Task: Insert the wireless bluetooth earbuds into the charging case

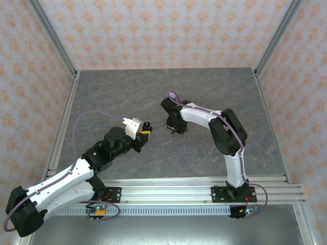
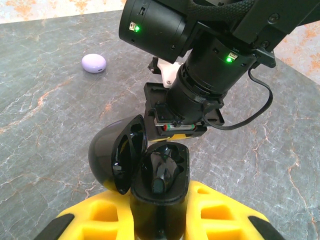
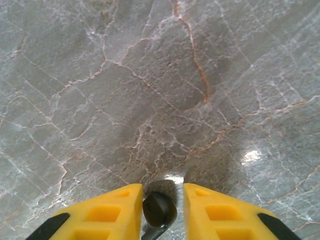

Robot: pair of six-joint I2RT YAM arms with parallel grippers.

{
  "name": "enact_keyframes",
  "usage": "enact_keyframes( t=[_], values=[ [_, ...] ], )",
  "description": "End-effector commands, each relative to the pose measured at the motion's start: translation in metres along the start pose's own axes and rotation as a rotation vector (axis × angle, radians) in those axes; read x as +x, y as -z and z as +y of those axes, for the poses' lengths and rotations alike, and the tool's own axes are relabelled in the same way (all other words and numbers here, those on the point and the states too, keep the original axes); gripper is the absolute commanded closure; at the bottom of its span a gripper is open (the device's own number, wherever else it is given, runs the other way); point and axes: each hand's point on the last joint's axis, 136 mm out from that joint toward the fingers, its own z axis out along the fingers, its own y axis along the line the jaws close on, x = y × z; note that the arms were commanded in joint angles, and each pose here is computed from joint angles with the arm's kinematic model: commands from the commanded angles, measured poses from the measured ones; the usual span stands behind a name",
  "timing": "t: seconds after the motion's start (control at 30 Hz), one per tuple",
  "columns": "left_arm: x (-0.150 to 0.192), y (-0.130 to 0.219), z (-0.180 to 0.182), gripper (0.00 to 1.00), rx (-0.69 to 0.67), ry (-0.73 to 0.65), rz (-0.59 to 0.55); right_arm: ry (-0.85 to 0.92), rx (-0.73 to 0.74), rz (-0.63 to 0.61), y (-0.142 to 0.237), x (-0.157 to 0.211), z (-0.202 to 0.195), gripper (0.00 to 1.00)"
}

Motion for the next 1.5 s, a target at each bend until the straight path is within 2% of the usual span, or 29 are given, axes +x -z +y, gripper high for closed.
enact_keyframes(
  t=[0.0,0.17,0.47,0.63,0.73,1.0,1.27,1.47],
  values=[
    [-0.008,0.003,-0.001,0.84,-0.008,-0.014,-0.014,0.065,0.014,0.023,-0.011,0.008,0.007,0.77],
    [-0.006,0.003,0.0,0.84,-0.008,-0.008,-0.008,0.198,0.047,0.029,-0.006,0.004,0.007,0.81],
    [-0.004,0.004,0.0,0.84,-0.009,-0.005,0.001,0.506,0.067,0.113,0.001,0.004,-0.004,0.82],
    [-0.003,0.004,0.001,0.84,-0.013,-0.004,0.004,0.664,0.087,0.168,0.003,0.01,-0.012,0.8],
    [-0.004,0.004,0.001,0.84,-0.013,-0.001,0.002,0.695,0.098,0.178,0.004,0.01,-0.014,0.76],
    [-0.005,0.004,0.0,0.84,-0.012,-0.002,0.006,0.511,0.101,0.141,0.004,0.005,-0.009,0.58],
    [-0.006,0.005,-0.001,0.84,-0.007,-0.009,0.003,0.193,0.037,0.06,0.01,0.005,-0.009,0.57],
    [-0.006,0.005,-0.002,0.84,0.0,-0.009,0.0,0.11,0.038,0.043,0.009,0.005,-0.013,0.58]
  ],
)
